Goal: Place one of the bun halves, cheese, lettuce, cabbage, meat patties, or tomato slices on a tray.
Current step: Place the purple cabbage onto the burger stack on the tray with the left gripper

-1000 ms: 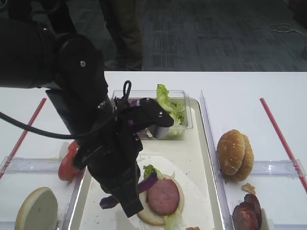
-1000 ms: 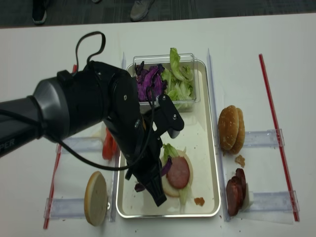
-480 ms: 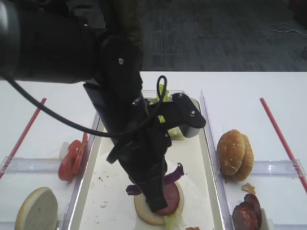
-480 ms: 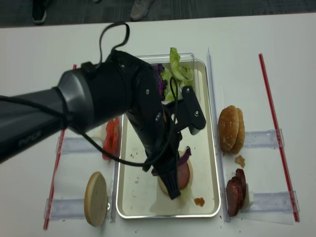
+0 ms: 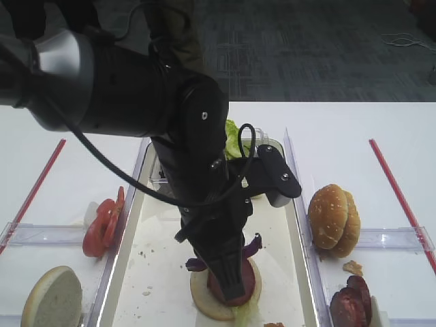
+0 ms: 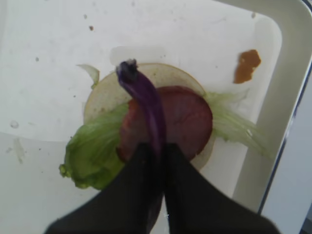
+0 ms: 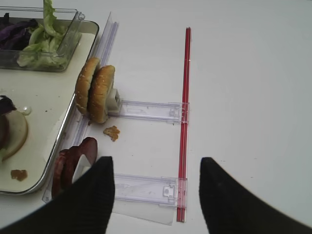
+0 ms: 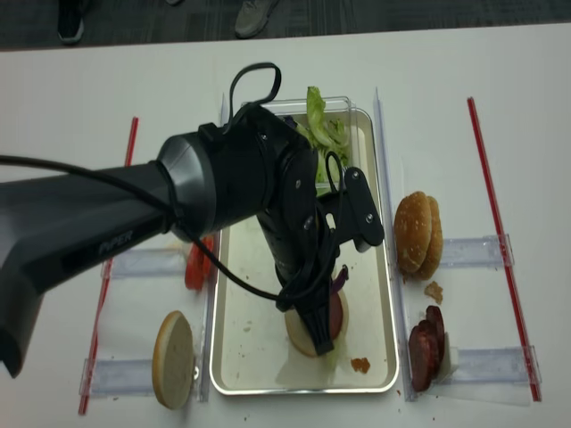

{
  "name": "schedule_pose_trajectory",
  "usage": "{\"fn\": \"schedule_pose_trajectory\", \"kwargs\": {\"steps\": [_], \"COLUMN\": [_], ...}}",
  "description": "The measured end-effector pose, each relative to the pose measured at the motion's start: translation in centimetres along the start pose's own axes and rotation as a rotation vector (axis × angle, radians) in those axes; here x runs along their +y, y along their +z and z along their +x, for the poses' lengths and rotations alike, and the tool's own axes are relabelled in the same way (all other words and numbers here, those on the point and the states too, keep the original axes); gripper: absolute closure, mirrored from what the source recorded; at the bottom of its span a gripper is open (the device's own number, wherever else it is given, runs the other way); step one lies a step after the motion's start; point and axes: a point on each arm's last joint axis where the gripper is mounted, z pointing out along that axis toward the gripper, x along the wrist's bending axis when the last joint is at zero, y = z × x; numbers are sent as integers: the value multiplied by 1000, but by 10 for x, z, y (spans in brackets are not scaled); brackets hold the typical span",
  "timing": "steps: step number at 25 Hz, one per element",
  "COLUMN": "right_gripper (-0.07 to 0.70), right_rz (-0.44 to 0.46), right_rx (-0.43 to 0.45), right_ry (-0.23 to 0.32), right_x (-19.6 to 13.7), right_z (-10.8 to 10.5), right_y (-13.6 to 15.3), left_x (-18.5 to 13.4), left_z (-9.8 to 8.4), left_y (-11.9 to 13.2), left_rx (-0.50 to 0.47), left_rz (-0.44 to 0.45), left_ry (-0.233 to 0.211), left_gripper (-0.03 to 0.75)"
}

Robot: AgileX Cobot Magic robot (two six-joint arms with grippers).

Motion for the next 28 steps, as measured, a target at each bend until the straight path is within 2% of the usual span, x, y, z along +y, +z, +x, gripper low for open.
{"fn": "schedule_pose_trajectory", "kwargs": {"steps": [14,18,28], "right_gripper": [193,193,194], "right_rz": [0,0,0], "right_rx": [0,0,0], "right_ry": [0,1,2], "right_x": [0,0,0], "right_z": [0,0,0], "right_y": [0,0,0], "left_x": [3,4,4], "left_z": [3,2,2], "left_y": [21,20,20], "left_rx": [-13,-26,-28], "left_rz": [13,3,7], "left_ry": [-18,-32,-32], "left_gripper": [671,671,671]}}
